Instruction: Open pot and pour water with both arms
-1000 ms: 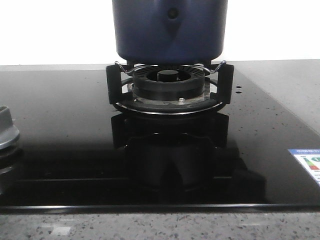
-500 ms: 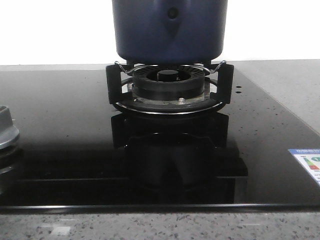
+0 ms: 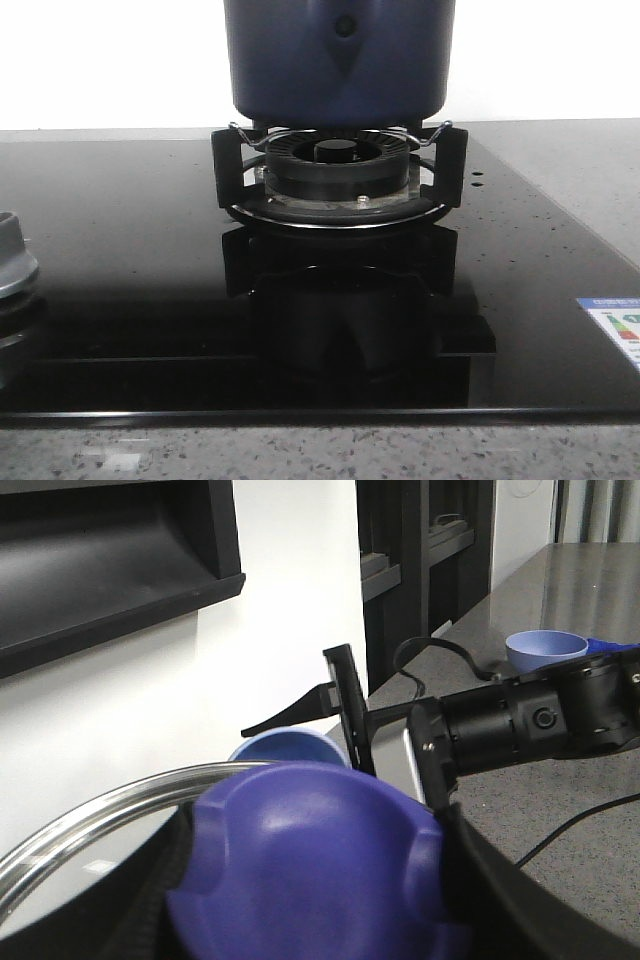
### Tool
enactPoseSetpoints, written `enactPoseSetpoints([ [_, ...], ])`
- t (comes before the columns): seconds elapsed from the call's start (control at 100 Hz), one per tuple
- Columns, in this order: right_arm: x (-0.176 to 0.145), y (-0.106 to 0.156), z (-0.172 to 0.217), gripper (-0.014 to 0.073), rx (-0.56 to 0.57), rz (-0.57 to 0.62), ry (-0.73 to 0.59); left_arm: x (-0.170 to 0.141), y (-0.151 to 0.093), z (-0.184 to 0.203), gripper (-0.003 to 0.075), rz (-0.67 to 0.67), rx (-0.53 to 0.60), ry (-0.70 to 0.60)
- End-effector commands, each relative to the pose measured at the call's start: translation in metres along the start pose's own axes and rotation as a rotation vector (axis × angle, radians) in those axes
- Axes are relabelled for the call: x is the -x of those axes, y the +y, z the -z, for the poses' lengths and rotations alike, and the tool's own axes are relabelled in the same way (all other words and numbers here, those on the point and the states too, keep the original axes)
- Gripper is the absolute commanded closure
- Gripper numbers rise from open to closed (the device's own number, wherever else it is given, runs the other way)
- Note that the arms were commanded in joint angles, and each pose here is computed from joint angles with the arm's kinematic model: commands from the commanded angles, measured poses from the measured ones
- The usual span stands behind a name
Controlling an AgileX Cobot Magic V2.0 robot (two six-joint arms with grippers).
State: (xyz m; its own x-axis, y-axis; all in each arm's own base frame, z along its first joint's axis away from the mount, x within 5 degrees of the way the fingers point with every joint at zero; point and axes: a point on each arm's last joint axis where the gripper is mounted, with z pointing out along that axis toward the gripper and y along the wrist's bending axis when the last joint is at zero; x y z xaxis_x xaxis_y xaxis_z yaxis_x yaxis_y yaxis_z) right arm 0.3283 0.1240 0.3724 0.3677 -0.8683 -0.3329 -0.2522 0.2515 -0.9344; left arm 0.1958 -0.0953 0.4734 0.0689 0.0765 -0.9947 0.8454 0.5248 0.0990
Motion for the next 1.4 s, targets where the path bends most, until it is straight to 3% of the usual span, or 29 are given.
enactPoseSetpoints([
  [0.0,0.011,-0.022,0.008,0.0337,-0.068,0.032,-0.047,0.022,-0.007,0.008,0.052,0.024,0.008,-0.113],
  [0.16,0.008,-0.02,0.002,0.0337,-0.053,0.089,-0.032,0.022,-0.007,0.008,0.052,0.024,0.007,-0.113],
  [0.43,0.005,-0.037,-0.013,0.0337,-0.089,0.198,0.034,0.022,-0.007,0.008,0.052,0.024,0.006,-0.113],
  [1.02,0.003,-0.044,-0.019,0.0337,-0.079,0.78,0.127,0.022,-0.007,0.008,0.052,0.024,0.006,-0.113],
  [1.39,0.013,-0.062,-0.015,0.0337,-0.138,0.822,0.125,0.021,-0.007,0.008,0.052,0.022,0.007,-0.11],
])
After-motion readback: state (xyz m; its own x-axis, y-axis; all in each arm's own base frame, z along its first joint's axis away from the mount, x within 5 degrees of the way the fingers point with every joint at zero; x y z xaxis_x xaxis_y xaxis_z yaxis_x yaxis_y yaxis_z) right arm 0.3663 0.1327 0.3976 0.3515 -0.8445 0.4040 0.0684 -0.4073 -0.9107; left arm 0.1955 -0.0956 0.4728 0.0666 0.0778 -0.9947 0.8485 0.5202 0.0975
